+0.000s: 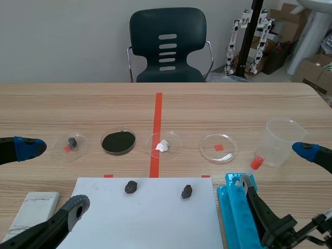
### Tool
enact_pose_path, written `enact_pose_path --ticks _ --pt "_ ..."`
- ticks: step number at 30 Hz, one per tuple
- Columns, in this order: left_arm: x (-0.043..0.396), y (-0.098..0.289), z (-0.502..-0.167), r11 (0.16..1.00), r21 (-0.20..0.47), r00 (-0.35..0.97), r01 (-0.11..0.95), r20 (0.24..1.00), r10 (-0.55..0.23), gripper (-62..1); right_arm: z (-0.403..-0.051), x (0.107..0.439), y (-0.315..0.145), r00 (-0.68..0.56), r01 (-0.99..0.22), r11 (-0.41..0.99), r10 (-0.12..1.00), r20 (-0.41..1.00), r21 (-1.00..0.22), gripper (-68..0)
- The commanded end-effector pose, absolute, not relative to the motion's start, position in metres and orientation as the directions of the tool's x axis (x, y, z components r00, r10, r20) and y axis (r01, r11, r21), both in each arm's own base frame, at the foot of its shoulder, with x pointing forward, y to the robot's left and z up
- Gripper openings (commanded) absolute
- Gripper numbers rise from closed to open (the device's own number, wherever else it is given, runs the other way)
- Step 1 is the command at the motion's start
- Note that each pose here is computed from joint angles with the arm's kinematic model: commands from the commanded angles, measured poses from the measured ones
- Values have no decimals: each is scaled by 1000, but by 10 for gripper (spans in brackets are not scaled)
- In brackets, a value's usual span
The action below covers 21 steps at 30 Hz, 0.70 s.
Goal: Pick up the dropper by the top with the right hand
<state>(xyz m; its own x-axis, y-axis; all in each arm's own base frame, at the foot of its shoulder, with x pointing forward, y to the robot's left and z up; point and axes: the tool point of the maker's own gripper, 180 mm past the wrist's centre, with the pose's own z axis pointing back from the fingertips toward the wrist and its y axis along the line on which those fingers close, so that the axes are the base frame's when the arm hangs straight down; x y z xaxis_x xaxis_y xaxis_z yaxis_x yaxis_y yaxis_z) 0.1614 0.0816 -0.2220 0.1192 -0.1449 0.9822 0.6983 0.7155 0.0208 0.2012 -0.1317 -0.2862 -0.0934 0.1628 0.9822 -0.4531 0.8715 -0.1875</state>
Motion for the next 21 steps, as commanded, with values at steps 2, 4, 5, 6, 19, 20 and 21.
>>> enact_pose_path --ticks 2,4,5,6,19,20,21 --pt "162 80 -215 716 14 104 698 987 -120 6 -282 208 -125 -130 -474 859 150 980 -194 -52" --pt "162 80 -215 716 14 104 698 987 -120 6 -284 210 -122 -138 -484 853 143 980 -193 -52" --pt "162 80 -215 716 14 104 698 987 -120 6 -285 212 -120 -140 -489 851 142 980 -193 -52" --pt "162 80 -215 716 14 104 698 987 -120 6 -286 213 -118 -142 -494 848 138 980 -191 -52" --pt "162 80 -215 716 14 104 698 987 -120 6 -291 211 -115 -185 -511 839 106 977 -188 -104" --pt "162 80 -215 716 14 104 698 987 -120 6 -291 210 -116 -192 -505 842 106 976 -191 -114" --pt "162 80 -215 716 14 104 698 987 -120 6 -291 209 -117 -199 -501 843 106 974 -194 -130"
